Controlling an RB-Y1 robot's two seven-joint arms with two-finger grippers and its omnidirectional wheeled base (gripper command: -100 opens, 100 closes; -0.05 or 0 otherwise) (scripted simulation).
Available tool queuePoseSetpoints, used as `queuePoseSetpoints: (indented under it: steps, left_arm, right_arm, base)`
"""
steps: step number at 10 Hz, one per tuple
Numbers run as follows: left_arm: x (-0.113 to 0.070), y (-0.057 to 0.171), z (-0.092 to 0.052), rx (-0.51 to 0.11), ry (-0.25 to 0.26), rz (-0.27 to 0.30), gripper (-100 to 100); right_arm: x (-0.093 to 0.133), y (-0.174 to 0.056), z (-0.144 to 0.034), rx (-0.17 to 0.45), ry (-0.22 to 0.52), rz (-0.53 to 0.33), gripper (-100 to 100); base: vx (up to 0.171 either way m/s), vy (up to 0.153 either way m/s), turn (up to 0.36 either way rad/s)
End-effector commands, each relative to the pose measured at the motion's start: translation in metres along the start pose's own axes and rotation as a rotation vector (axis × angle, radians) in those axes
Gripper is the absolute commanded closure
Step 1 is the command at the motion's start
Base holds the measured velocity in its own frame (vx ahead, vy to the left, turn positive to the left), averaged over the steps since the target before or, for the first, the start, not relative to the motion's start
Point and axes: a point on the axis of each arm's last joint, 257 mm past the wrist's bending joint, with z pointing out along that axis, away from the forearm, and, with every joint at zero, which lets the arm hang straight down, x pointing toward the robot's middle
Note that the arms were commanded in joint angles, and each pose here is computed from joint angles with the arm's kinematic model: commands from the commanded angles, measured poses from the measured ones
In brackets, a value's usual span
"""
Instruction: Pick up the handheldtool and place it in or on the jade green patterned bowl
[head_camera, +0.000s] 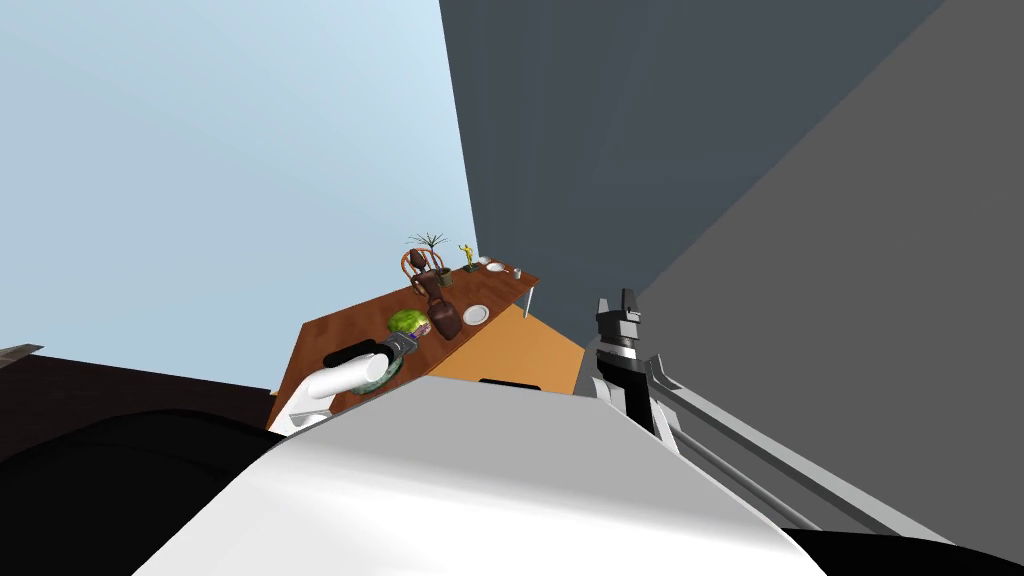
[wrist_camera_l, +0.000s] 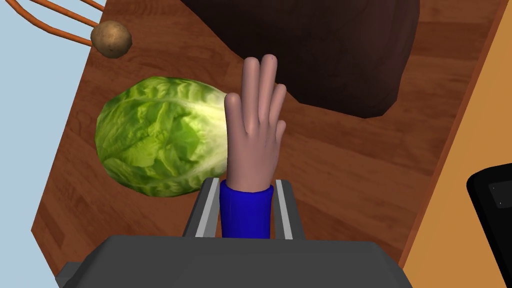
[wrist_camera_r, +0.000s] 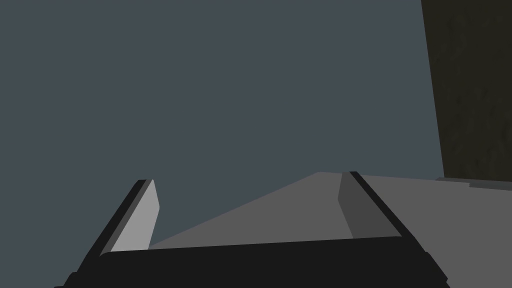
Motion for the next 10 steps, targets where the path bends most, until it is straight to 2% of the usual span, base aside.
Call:
queuePoseSetpoints:
  steps: [1,10]
  left_arm:
    - [-0.003,-0.003,-0.008,-0.008,-0.009,0.003,100]
    - [-0.041,0.008,-0.035,-0.1,-0.12,0.025,100]
  right_arm:
    - [0.0,0.0,0.0,0.0,0.0,0.0,0]
    - [0.0,0.0,0.0,0.0,0.0,0.0,0]
  base:
    - [-0.047,0.034,-0.023]
    - [-0.057,0.114,-0.052]
